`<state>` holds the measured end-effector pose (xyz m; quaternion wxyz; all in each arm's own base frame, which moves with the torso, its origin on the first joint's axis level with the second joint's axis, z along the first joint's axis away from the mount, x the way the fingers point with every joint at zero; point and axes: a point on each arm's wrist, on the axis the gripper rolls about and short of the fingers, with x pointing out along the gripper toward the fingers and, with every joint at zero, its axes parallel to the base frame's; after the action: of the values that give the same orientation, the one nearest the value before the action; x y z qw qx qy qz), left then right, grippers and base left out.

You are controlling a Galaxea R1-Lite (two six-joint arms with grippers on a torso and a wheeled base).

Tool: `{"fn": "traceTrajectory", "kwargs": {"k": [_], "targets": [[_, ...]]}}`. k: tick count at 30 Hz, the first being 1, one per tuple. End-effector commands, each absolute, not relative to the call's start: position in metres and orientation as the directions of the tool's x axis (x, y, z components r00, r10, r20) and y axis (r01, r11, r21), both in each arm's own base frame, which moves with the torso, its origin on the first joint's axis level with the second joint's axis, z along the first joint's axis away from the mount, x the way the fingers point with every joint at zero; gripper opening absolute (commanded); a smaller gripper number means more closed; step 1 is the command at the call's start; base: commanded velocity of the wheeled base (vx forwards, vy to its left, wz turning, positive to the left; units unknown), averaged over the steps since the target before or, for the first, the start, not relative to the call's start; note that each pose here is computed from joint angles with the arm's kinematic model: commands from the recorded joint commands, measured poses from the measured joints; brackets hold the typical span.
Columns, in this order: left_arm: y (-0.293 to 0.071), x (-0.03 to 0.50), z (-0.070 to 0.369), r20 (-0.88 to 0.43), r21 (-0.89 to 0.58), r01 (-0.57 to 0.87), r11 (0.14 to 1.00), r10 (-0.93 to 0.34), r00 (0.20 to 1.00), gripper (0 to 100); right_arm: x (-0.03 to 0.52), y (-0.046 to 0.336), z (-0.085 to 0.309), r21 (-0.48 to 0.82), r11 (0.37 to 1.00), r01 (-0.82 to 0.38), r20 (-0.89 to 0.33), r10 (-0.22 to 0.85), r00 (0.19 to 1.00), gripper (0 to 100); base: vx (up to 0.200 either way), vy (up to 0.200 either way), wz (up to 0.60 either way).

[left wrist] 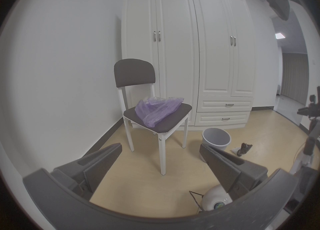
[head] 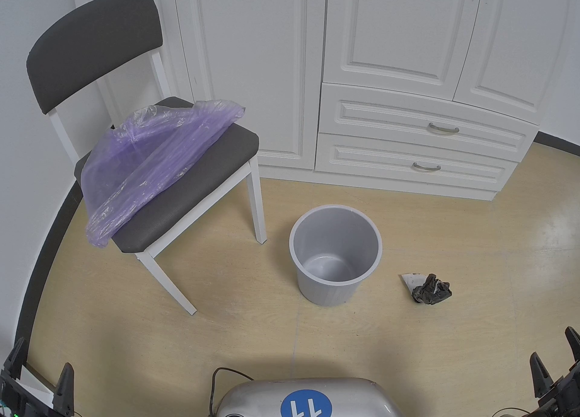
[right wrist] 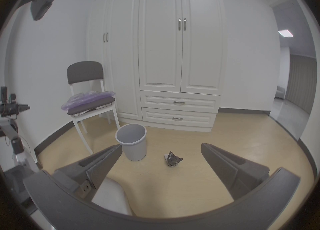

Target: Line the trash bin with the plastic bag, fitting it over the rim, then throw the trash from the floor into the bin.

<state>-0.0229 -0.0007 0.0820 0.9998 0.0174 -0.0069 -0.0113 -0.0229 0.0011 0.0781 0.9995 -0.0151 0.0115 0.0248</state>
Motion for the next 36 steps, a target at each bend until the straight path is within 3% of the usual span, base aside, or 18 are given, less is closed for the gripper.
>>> {"fn": "traceTrajectory", "kwargs": {"k": [1, 4, 6, 9, 10, 11, 16, 19, 20, 23, 26, 29, 32, 34, 36], "targets": [[0.000, -0.026, 0.091, 0.104, -0.051, -0.018, 0.999, 0.023, 0.994, 100, -0.023, 0.001, 0.073, -0.005, 1.000, -0.029, -0.025, 0.029, 0.999, 100, 0.000, 0.000, 0.00], [0.000, -0.041, 0.133, 0.287, -0.136, 0.055, 0.989, -0.014, 0.958, 100, -0.023, 0.001, 0.073, -0.010, 1.000, -0.026, -0.023, 0.026, 0.999, 100, 0.000, 0.000, 0.00], [-0.002, -0.046, 0.143, 0.279, -0.091, 0.115, 0.989, -0.086, 0.956, 100, -0.025, 0.001, 0.082, -0.024, 0.999, -0.029, 0.025, 0.029, 0.999, 100, 0.000, 0.000, 0.00], [-0.003, -0.044, 0.154, 0.195, -0.060, 0.168, 0.984, -0.154, 0.969, 100, -0.040, 0.001, 0.141, 0.005, 0.996, -0.092, 0.238, 0.089, 0.967, 100, 0.000, 0.000, 0.00], [-0.003, -0.044, 0.154, 0.195, -0.060, 0.168, 0.984, -0.154, 0.969, 100, -0.040, 0.001, 0.141, 0.005, 0.996, -0.092, 0.238, 0.089, 0.967, 100, 0.000, 0.000, 0.00], [-0.003, -0.030, 0.165, 0.094, -0.069, 0.170, 0.983, -0.163, 0.982, 100, -0.035, 0.003, 0.164, 0.002, 0.994, -0.111, 0.186, 0.109, 0.976, 100, 0.000, 0.000, 0.00], [-0.004, 0.027, 0.194, -0.151, -0.036, 0.150, 0.988, -0.154, 0.976, 100, 0.010, 0.004, 0.201, -0.070, 0.977, -0.204, -0.002, 0.204, 0.979, 100, 0.000, 0.000, 0.00], [-0.003, 0.045, 0.200, -0.216, 0.010, 0.149, 0.989, -0.143, 0.966, 100, 0.025, 0.005, 0.212, -0.082, 0.973, -0.217, -0.035, 0.215, 0.976, 100, 0.000, 0.000, 0.00], [-0.003, 0.070, 0.209, -0.274, 0.100, 0.142, 0.985, -0.110, 0.955, 100, 0.044, 0.006, 0.224, -0.083, 0.969, -0.231, -0.060, 0.227, 0.972, 100, 0.000, 0.000, 0.00], [-0.003, 0.099, 0.213, -0.326, 0.180, 0.123, 0.976, -0.059, 0.943, 100, 0.065, 0.007, 0.230, -0.074, 0.967, -0.242, -0.102, 0.234, 0.967, 100, 0.000, 0.000, 0.00], [-0.003, 0.126, 0.208, -0.361, 0.228, 0.107, 0.968, -0.018, 0.932, 100, 0.089, 0.009, 0.232, -0.038, 0.969, -0.245, -0.105, 0.240, 0.965, 100, 0.000, 0.000, 0.00], [-0.001, 0.145, 0.197, -0.401, 0.280, 0.052, 0.959, 0.067, 0.914, 100, 0.111, 0.016, 0.237, 0.087, 0.962, -0.260, -0.038, 0.264, 0.964, 100, 0.000, 0.000, 0.00], [0.000, 0.154, 0.193, -0.413, 0.301, 0.021, 0.953, 0.111, 0.904, 100, 0.124, 0.022, 0.243, 0.153, 0.966, -0.209, 0.021, 0.209, 0.978, 100, 0.000, 0.000, 0.00], [-0.004, 0.171, 0.188, -0.441, 0.317, 0.038, 0.948, 0.111, 0.891, 100, 0.136, 0.026, 0.243, 0.170, 0.980, -0.102, 0.030, 0.098, 0.995, 100, 0.000, 0.000, 0.00], [-0.007, 0.178, 0.186, -0.451, 0.330, 0.060, 0.942, 0.101, 0.887, 100, 0.136, 0.027, 0.242, 0.169, 0.980, -0.101, 0.024, 0.098, 0.995, 100, 0.000, 0.000, 0.00]]}}
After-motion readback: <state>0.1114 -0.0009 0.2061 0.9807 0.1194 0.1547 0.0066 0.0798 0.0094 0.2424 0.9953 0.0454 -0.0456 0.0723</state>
